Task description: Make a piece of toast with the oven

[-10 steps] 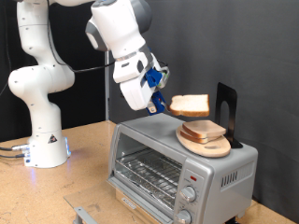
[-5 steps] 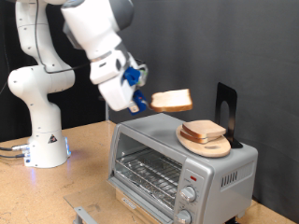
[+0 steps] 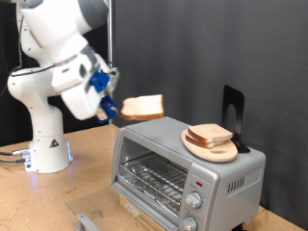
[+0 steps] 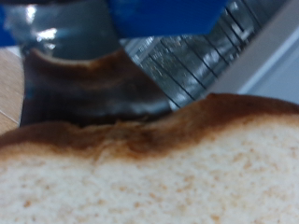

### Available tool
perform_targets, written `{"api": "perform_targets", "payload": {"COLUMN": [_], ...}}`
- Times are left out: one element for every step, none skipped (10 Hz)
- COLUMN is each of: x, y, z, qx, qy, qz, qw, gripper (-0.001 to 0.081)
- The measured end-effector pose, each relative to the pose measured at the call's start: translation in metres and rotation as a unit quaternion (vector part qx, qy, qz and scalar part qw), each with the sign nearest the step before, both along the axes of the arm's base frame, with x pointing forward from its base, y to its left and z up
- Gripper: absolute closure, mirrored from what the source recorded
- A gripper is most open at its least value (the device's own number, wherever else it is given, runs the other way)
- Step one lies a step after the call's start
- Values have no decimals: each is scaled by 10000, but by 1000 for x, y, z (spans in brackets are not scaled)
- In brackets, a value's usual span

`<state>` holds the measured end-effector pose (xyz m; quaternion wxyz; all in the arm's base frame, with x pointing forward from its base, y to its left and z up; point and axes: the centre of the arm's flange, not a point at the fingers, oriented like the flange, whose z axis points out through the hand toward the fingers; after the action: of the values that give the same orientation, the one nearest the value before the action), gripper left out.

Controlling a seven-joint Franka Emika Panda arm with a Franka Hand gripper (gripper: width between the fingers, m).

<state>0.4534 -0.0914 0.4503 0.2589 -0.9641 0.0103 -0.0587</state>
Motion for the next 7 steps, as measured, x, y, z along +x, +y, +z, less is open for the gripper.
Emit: {"api": "perform_targets", "payload": {"x": [-5, -11, -16, -19, -19, -19, -19], "y": [-16, -31, -41, -44, -44, -44, -47], "z": [-1, -1, -2, -2, -2, -5, -12], "qx": [-13, -17, -13, 3, 1, -60, -174], "qy": [-49, -89, -76, -40, -36, -164, -387], "qz": [55, 110, 143, 171, 169, 289, 498], "qw": [10000, 9999, 9999, 9998, 9999, 9994, 9979], "gripper": [481, 481, 481, 481, 481, 481, 481]}}
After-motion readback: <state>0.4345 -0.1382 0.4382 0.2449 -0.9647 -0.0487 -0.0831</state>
